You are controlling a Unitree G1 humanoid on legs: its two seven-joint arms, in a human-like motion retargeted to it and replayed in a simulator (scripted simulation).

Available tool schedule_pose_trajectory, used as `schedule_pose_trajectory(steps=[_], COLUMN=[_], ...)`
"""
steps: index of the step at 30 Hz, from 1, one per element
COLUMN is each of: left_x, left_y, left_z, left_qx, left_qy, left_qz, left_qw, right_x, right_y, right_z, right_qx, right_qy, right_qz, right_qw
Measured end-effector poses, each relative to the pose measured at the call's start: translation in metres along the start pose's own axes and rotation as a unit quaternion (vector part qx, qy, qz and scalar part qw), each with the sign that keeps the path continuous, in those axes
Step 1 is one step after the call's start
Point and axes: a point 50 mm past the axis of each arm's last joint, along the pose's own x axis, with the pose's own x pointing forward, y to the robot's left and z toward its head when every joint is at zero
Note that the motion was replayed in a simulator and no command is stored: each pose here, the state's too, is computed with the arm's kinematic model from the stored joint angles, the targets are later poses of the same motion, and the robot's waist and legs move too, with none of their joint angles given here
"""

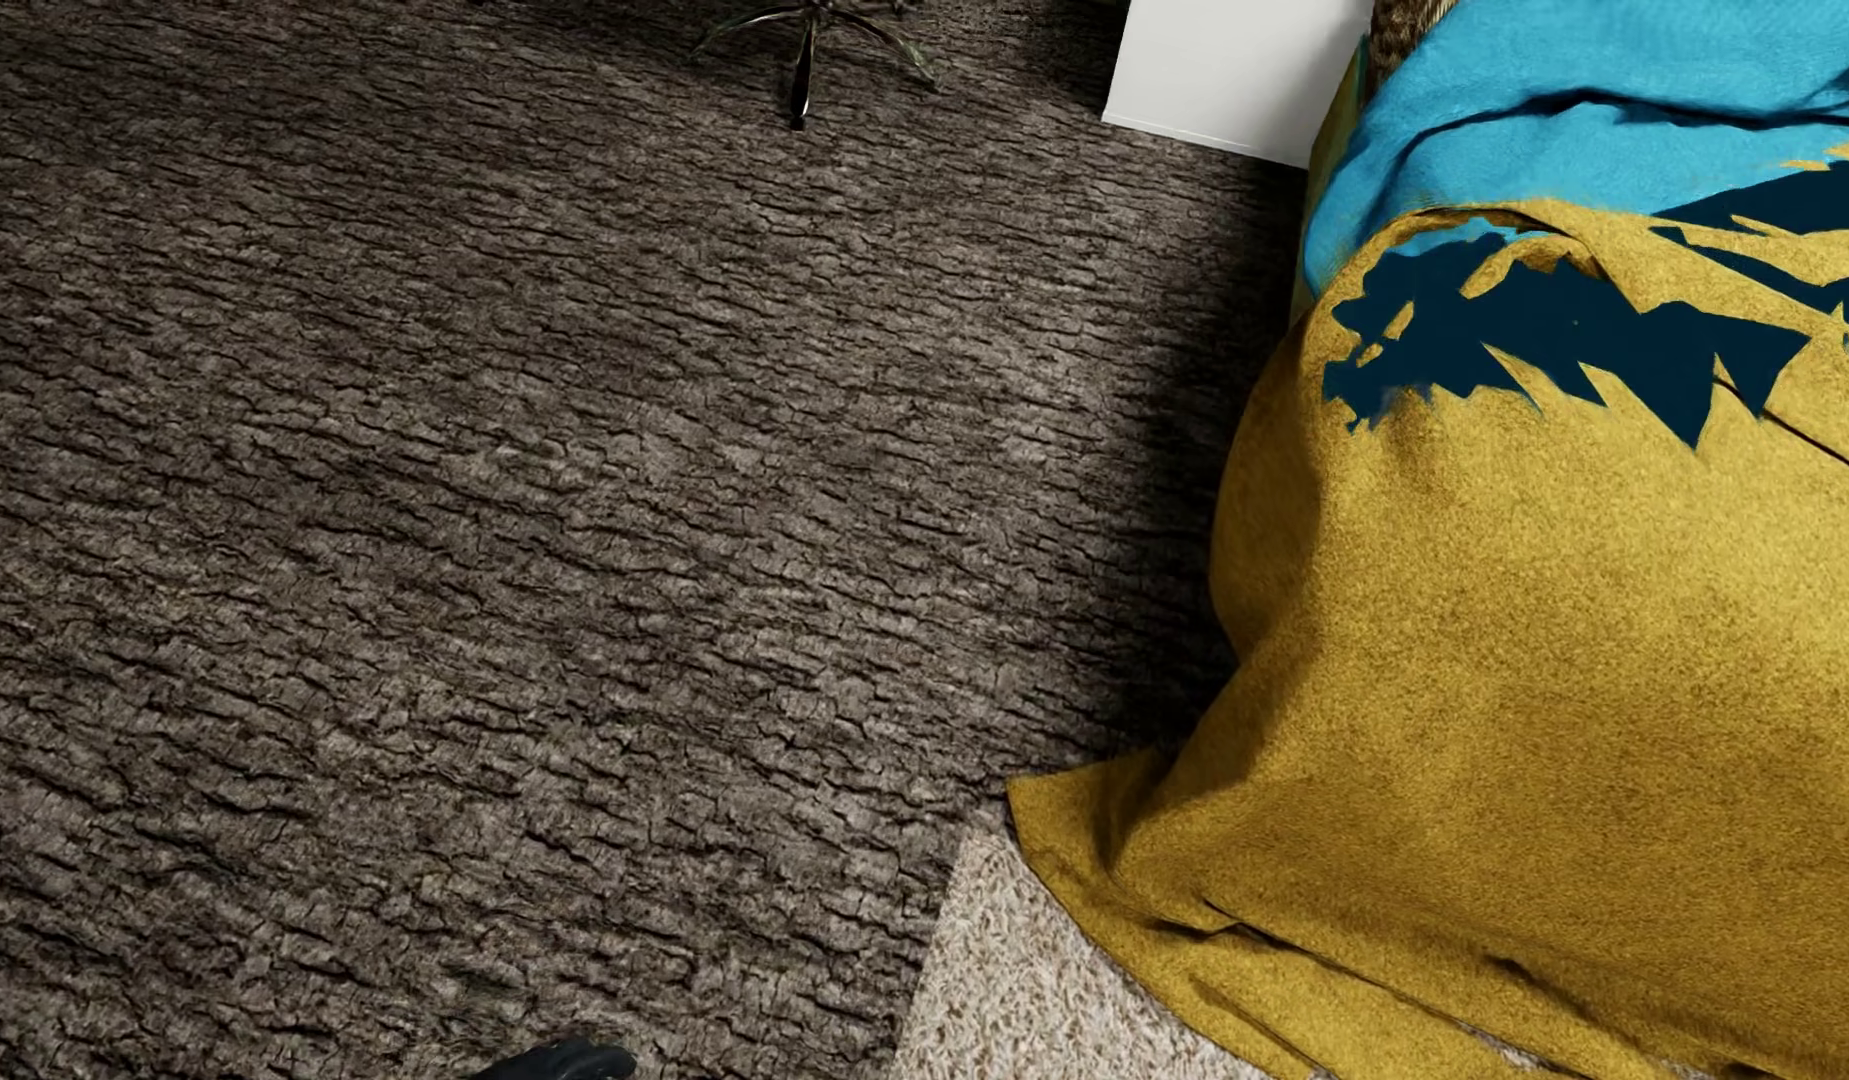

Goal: Head to the officechair

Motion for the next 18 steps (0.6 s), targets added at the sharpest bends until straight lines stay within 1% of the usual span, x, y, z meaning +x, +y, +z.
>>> schedule_pose_trajectory(steps=[1, 2, 3, 4, 5, 6, 7, 8, 9, 10, 11, 12, 13, 14, 15, 16, 17, 18], left_x=[-0.005, -0.013, -0.022, -0.030, -0.037, -0.044, -0.051, -0.056, -0.058, -0.053, -0.043, -0.029, -0.016, -0.007, -0.001, 0.002, 0.003, 0.000], left_y=[-0.032, -0.058, -0.079, -0.094, -0.106, -0.118, -0.130, -0.142, -0.148, -0.145, -0.131, -0.107, -0.076, -0.045, -0.015, 0.014, 0.044, 0.076], left_z=[-0.010, -0.020, -0.027, -0.029, -0.029, -0.029, -0.031, -0.030, -0.026, -0.020, -0.013, -0.004, 0.006, 0.016, 0.028, 0.041, 0.058, 0.077], left_qx=[0.009, 0.000, -0.020, -0.047, -0.070, -0.076, -0.064, -0.045, -0.035, -0.037, -0.047, -0.059, -0.079, -0.109, -0.145, -0.170, -0.171, -0.150], left_qy=[0.026, 0.044, 0.048, 0.044, 0.040, 0.044, 0.056, 0.065, 0.066, 0.061, 0.052, 0.045, 0.036, 0.022, -0.003, -0.043, -0.094, -0.152], left_qz=[-0.067, -0.126, -0.169, -0.191, -0.197, -0.200, -0.216, -0.243, -0.270, -0.278, -0.256, -0.198, -0.114, -0.024, 0.047, 0.095, 0.130, 0.166], left_qw=[0.997, 0.991, 0.984, 0.979, 0.977, 0.976, 0.973, 0.967, 0.960, 0.958, 0.964, 0.977, 0.990, 0.993, 0.988, 0.980, 0.972, 0.963], right_x=[0.004, 0.003, -0.004, -0.018, -0.036, -0.051, -0.061, -0.064, -0.063, -0.057, -0.045, -0.029, -0.011, 0.003, 0.010, 0.009, 0.003, -0.006], right_y=[-0.029, -0.059, -0.090, -0.121, -0.147, -0.166, -0.177, -0.182, -0.184, -0.180, -0.171, -0.153, -0.128, -0.097, -0.064, -0.032, -0.005, 0.016], right_z=[0.031, 0.064, 0.099, 0.131, 0.156, 0.171, 0.175, 0.169, 0.155, 0.138, 0.120, 0.102, 0.081, 0.056, 0.028, 0.001, -0.024, -0.043], right_qx=[0.006, 0.005, -0.004, -0.016, -0.020, -0.012, 0.003, 0.018, 0.025, 0.028, 0.027, 0.024, 0.008, -0.025, -0.073, -0.125, -0.162, -0.171], right_qy=[-0.055, -0.119, -0.190, -0.260, -0.319, -0.358, -0.374, -0.370, -0.351, -0.318, -0.271, -0.212, -0.145, -0.079, -0.023, 0.018, 0.046, 0.062], right_qz=[-0.073, -0.133, -0.187, -0.241, -0.290, -0.329, -0.355, -0.370, -0.376, -0.373, -0.354, -0.314, -0.247, -0.159, -0.061, 0.036, 0.121, 0.183], right_qw=[0.996, 0.984, 0.964, 0.935, 0.902, 0.874, 0.857, 0.852, 0.857, 0.871, 0.894, 0.925, 0.958, 0.984, 0.995, 0.991, 0.978, 0.966])
